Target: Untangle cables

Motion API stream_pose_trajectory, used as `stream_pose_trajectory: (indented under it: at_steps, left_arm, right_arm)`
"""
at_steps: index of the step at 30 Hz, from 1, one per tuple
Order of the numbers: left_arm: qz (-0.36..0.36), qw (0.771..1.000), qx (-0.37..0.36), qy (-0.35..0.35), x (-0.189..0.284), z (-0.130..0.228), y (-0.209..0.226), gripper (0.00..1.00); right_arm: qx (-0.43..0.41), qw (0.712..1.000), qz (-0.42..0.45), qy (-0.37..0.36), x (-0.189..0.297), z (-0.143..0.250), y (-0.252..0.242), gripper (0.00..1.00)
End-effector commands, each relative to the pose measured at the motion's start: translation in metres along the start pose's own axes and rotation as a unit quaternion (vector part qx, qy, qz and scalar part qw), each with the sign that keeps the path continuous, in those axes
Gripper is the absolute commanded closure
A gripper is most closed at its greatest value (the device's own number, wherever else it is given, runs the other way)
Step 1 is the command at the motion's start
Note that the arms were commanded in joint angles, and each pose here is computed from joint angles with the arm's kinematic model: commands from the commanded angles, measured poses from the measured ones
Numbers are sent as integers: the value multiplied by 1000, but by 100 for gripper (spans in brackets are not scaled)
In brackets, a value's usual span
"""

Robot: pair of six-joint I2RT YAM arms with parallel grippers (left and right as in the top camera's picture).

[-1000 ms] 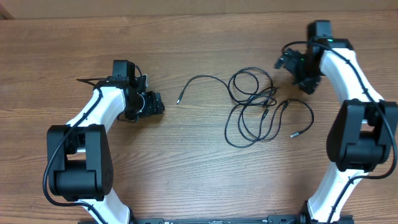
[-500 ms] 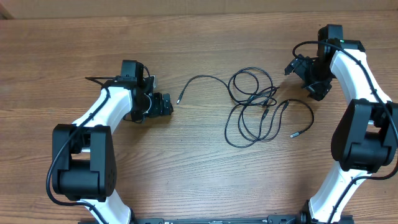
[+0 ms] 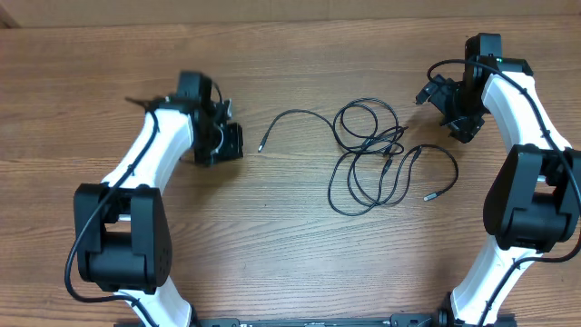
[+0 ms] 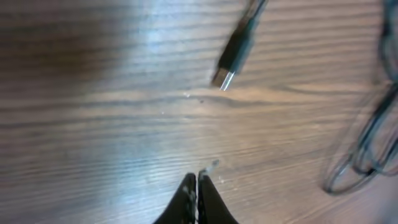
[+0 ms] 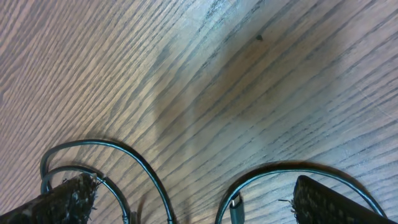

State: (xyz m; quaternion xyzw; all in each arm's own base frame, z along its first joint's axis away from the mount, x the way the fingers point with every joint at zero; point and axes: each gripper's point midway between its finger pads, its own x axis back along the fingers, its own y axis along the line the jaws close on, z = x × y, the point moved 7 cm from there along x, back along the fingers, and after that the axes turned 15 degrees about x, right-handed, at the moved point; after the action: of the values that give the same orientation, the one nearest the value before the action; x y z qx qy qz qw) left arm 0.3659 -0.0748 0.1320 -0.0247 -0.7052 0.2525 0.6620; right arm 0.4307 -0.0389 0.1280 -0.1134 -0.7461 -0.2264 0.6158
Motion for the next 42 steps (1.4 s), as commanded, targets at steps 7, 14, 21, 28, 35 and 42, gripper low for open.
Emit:
stream_pose_trajectory:
  at_steps: [7,14,21,28,35,42]
  left_arm:
    - [59,987,-109,-105,91,-18,-113,96]
    - [42,973,-193,-123,78,20,-170,89]
    - [30,959,-261,-103,36,62,-211,64]
    - [19,951,-303,-60,-15,94,-232,63]
    - [16,934,-354,-45,-68,102,-243,51]
    - [22,925,-376,-52,-98,97,-248,44]
  right_arm:
    - [3,1000,2,-7,3,0,1,0]
    - [3,1000,2,-7,3,0,1,0]
    - [3,1000,2,-7,3,0,1,0]
    - [3,1000,2,-7,3,0,1,0]
    - [3,1000,2,-7,3,0,1,0]
    - [3,1000,2,-7,3,0,1,0]
